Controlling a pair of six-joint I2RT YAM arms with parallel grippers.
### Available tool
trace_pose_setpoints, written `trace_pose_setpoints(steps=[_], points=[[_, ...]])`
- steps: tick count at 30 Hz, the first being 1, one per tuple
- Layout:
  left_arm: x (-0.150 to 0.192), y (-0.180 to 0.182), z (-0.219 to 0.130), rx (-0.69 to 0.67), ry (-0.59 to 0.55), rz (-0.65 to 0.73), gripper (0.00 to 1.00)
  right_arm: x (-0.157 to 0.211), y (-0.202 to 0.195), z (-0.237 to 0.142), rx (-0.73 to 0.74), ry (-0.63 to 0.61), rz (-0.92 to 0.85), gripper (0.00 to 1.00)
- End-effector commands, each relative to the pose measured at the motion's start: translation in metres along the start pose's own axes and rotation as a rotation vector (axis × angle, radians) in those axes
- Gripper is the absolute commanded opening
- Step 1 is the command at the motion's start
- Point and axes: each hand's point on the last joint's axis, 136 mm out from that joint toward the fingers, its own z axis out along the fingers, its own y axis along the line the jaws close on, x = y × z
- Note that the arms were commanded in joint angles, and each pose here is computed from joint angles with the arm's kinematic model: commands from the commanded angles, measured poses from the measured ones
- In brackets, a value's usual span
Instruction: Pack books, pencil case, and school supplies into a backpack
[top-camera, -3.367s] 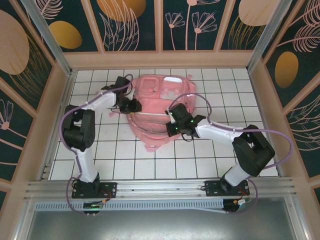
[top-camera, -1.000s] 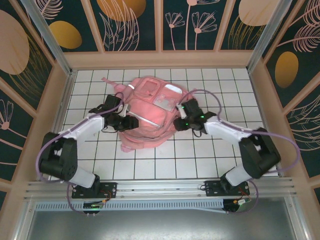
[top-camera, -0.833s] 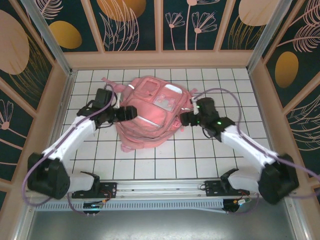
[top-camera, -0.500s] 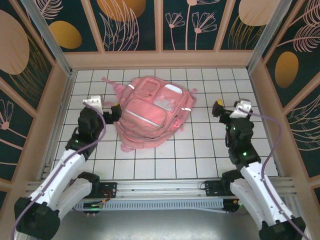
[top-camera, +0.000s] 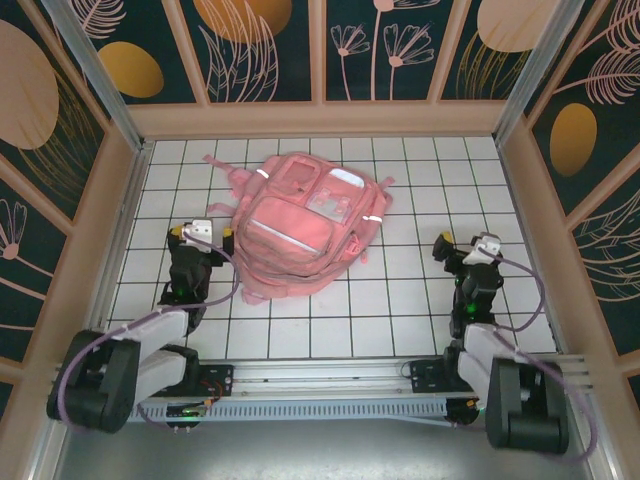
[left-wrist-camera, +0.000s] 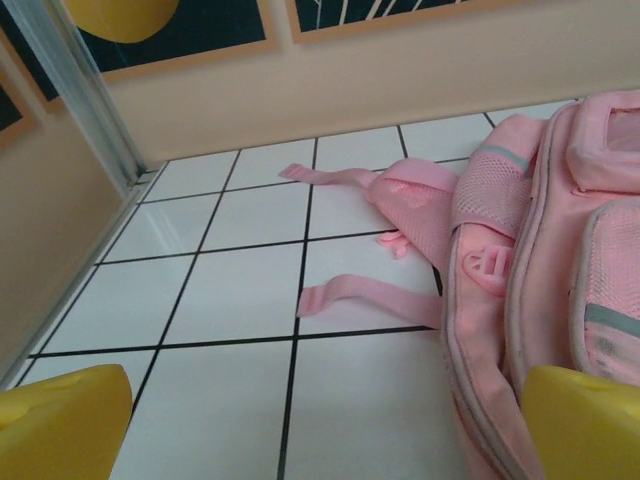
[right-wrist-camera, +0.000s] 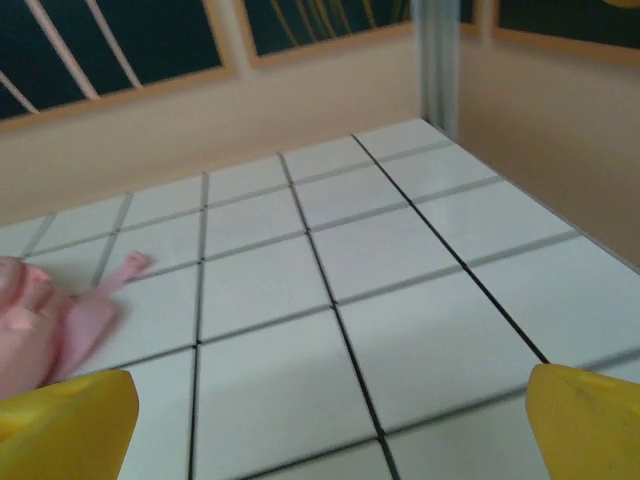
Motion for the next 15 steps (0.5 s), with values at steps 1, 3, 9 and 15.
trace_pose_setpoints(steps=[1,3,9,15], points=[[-0.023,-0.002,0.004,0.027,-0.130,-0.065,0.99,-0.035,0.017,-0.008,-0.118,-0.202,0.008,0.99],[-0.026,-0.008,0.012,0.056,-0.132,-0.061,0.99,-0.040,0.020,0.003,-0.129,-0.226,0.005,0.99],[-0.018,0.007,0.046,0.019,-0.062,-0.063,0.99,0.003,0.027,0.058,-0.146,-0.009,-0.031,0.99],[-0.009,0.035,0.038,0.028,-0.146,-0.206,0.99,0.004,0.029,0.065,-0.109,0.000,-0.049,0.99]])
